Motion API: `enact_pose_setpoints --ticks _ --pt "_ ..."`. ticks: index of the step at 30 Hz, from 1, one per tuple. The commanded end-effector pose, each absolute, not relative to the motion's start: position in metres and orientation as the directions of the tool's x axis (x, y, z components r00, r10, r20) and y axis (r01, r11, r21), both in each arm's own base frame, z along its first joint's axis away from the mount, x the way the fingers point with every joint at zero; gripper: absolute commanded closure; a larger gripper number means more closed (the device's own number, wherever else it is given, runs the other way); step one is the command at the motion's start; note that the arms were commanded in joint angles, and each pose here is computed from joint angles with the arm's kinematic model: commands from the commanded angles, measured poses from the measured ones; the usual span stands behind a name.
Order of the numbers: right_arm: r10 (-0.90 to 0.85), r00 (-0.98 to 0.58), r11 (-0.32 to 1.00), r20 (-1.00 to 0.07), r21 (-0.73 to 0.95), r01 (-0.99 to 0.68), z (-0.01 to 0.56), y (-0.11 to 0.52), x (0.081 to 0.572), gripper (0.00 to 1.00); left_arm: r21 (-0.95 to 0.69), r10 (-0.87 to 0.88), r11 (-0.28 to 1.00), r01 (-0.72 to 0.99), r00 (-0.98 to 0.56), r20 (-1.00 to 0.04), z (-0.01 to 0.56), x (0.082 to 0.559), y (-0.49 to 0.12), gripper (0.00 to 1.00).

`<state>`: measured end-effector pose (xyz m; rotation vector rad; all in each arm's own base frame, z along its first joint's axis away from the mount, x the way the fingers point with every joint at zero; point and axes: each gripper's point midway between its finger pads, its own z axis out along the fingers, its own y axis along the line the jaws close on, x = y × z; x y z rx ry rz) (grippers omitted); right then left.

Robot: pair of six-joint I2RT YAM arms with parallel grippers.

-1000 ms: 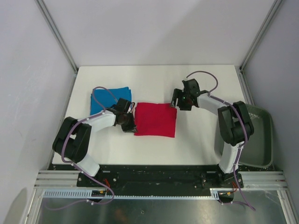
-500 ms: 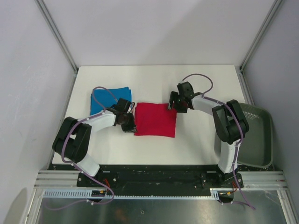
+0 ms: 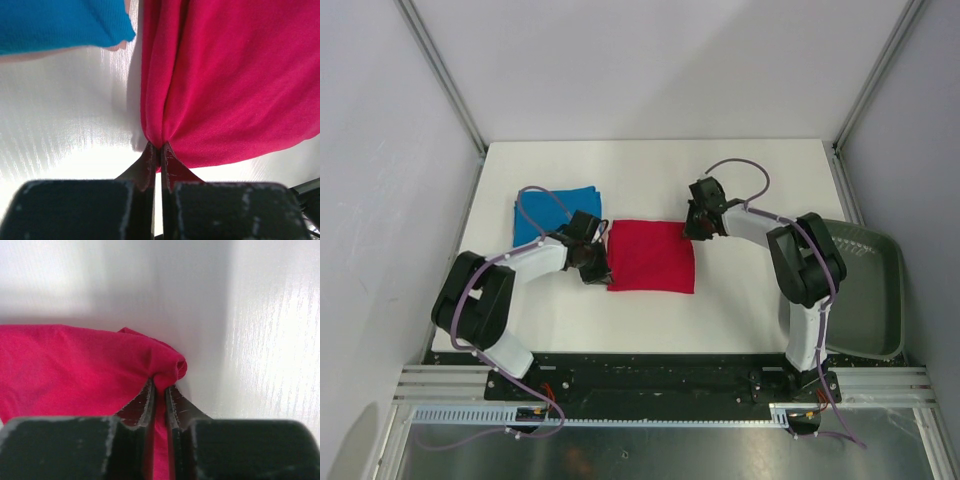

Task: Fold and stack the t-shirts
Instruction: Put the neatly folded tshirt into the corner of the board with both arms

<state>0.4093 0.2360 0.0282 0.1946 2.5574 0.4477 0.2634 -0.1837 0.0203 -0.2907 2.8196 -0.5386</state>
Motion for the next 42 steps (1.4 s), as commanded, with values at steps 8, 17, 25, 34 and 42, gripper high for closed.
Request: enact_pose_setpoints --ticks 8,17,25,34,42 --pt "0.210 -0.752 0.946 -0.625 0.323 -0.003 0.098 0.244 0.414 1.00 -0.475 -0.258 0.877 -0.077 -0.909 -0.329 0.075 0.283 -0.195 1.00" --pt "0.211 -0.692 0.936 -0.691 0.348 -0.062 0.148 0.254 0.405 1.00 -0.537 -0.266 0.843 -0.021 -0.884 -0.384 0.113 0.297 -0.207 1.00" --pt "0.214 -0.649 0.929 -0.730 0.358 -0.095 0.182 0.257 0.404 1.00 -0.569 -0.282 0.822 0.014 -0.858 -0.429 0.142 0.307 -0.213 1.00" --pt "0.225 -0.596 0.914 -0.771 0.378 -0.144 0.222 0.264 0.408 1.00 -0.578 -0.301 0.815 0.047 -0.818 -0.490 0.175 0.317 -0.209 1.00" --pt "0.241 -0.542 0.889 -0.805 0.408 -0.209 0.258 0.290 0.419 1.00 -0.559 -0.355 0.829 0.004 -0.769 -0.532 0.192 0.331 -0.172 1.00"
